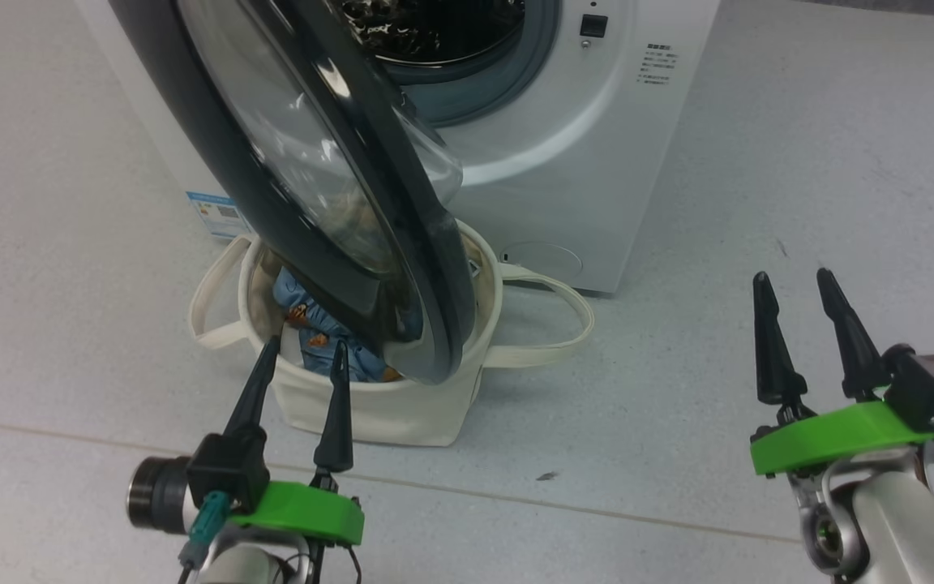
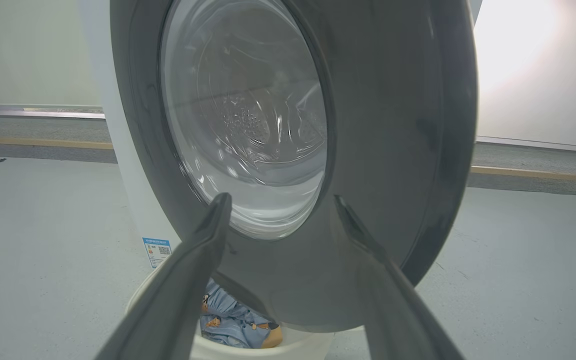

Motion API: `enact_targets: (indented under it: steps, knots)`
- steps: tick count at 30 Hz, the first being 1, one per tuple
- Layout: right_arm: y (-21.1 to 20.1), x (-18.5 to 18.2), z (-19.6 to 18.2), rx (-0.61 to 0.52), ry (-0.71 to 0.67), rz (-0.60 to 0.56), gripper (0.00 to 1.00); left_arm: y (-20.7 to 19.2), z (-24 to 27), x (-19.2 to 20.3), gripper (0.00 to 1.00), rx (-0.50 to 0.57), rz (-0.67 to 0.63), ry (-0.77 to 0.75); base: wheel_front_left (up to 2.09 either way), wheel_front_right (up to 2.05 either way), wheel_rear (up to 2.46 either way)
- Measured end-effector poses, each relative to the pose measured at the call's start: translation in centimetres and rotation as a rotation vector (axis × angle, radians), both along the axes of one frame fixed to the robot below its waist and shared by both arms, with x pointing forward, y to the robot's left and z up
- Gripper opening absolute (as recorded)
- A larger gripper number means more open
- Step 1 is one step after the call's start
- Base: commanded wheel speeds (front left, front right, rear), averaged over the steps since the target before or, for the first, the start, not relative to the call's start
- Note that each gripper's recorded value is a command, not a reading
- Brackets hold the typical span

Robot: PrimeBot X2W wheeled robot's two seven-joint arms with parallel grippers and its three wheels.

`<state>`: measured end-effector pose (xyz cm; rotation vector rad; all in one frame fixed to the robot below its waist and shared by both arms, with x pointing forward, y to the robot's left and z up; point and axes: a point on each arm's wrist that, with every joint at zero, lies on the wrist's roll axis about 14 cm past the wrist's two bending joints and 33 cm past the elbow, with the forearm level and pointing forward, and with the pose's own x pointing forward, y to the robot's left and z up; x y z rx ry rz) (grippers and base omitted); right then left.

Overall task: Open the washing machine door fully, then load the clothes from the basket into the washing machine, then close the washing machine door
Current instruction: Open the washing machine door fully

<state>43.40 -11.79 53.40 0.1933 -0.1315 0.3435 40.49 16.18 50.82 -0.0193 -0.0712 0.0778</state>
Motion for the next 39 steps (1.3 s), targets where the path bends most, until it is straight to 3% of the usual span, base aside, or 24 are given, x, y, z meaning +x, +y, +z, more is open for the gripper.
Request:
enact_targets:
  steps: [24, 29, 36, 37, 38, 39]
  knots:
    - [0.4, 0.2, 0.2, -0.020, -0.025, -0.054, 1.00, -0.2, 0.4, -0.1, 1.00, 0.010, -0.016, -0.013, 0.00, 0.00, 0.00]
    - [0.3, 0.3, 0.0, -0.015, -0.017, -0.060, 1.00, -1.0, 2.9, 0.2, 1.00, 0.016, -0.039, -0.092, 0.00, 0.00, 0.00]
    - [-0.1, 0.5, -0.8, -0.007, 0.007, -0.080, 1.00, -5.4, 11.6, 0.0, 0.99, -0.013, -0.174, -0.367, 0.00, 0.00, 0.00]
    - [-0.1, 0.5, -0.9, -0.005, 0.011, -0.083, 1.00, -6.3, 12.2, -0.2, 0.21, -0.017, -0.204, -0.387, 0.00, 0.00, 0.00]
    - [-0.1, 0.6, -1.0, -0.003, 0.013, -0.084, 1.00, -7.3, 12.6, -0.4, 0.00, -0.020, -0.239, -0.402, 0.00, 0.00, 0.00]
    - [-0.2, 0.6, -1.0, -0.002, 0.015, -0.085, 1.00, -8.3, 12.8, -0.6, 0.00, -0.022, -0.274, -0.410, 0.00, 0.00, 0.00]
